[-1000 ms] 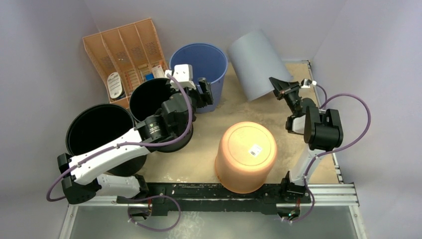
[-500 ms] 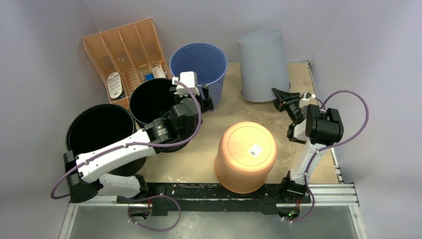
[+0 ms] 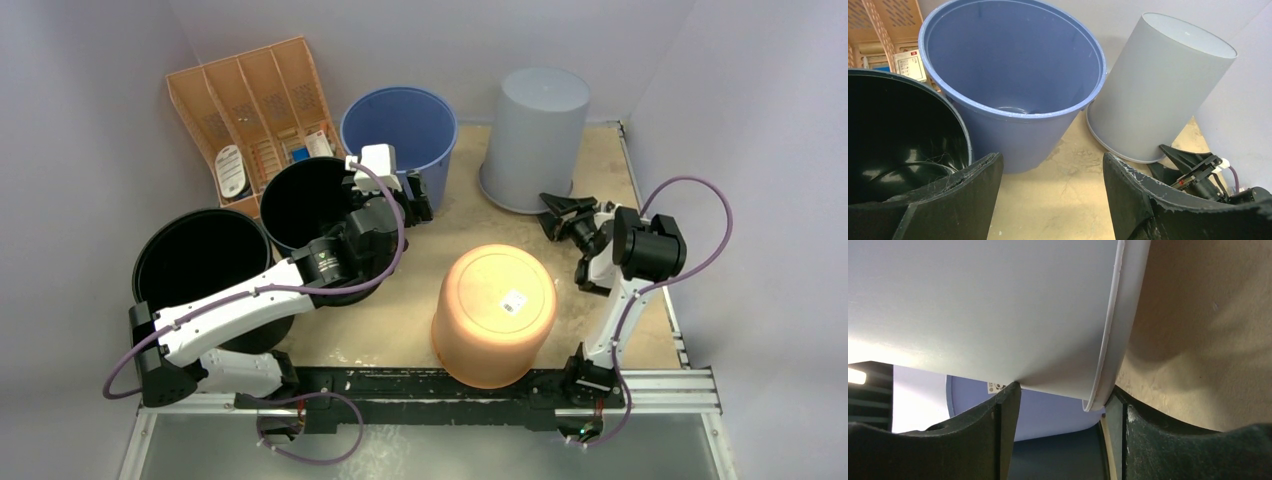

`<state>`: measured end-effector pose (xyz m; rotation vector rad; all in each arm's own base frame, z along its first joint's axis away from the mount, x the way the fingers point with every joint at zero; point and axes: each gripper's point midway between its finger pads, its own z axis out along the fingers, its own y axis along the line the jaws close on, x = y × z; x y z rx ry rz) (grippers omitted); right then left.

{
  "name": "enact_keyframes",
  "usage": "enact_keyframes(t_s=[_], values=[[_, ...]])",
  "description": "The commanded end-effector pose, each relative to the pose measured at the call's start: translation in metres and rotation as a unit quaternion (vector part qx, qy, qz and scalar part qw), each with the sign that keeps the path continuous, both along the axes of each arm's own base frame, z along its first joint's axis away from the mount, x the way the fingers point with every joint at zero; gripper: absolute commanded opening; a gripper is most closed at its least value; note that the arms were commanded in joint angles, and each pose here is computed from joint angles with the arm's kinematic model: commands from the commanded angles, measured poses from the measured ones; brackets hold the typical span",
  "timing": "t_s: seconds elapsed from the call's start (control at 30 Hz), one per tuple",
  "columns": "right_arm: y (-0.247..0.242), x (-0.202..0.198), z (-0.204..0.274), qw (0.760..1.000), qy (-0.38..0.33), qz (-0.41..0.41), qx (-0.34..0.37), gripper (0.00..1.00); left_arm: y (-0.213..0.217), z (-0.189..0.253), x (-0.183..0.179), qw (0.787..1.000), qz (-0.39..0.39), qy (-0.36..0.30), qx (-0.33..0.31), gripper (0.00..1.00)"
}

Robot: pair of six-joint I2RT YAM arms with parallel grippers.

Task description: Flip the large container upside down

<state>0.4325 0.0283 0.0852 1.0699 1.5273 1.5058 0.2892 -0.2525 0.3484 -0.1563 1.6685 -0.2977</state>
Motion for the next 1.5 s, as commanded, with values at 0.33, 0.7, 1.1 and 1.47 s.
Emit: enact_keyframes(t_s=[0.33,0.7,1.1,1.47], values=[[-0.011,0.000,0.049,0.983,-0.038,0.007,-0.177,0.79,0.008,0.011,-0.006,0.999,0.009,0.009,-0.036,0.73],[-0.026,-0.001,0.040,0.969,0.035,-0.007,-0.243,0.90,0.005,0.021,-0.014,0.999,-0.027,0.031,-0.011,0.74],[-0.038,-0.005,0.038,0.958,0.071,-0.022,-0.278,0.90,-0.019,-0.007,-0.031,0.990,-0.108,0.089,0.001,0.74],[-0.064,-0.034,0.073,0.909,0.147,-0.040,-0.388,0.90,-0.038,-0.025,-0.050,0.972,-0.177,0.148,0.031,0.75]])
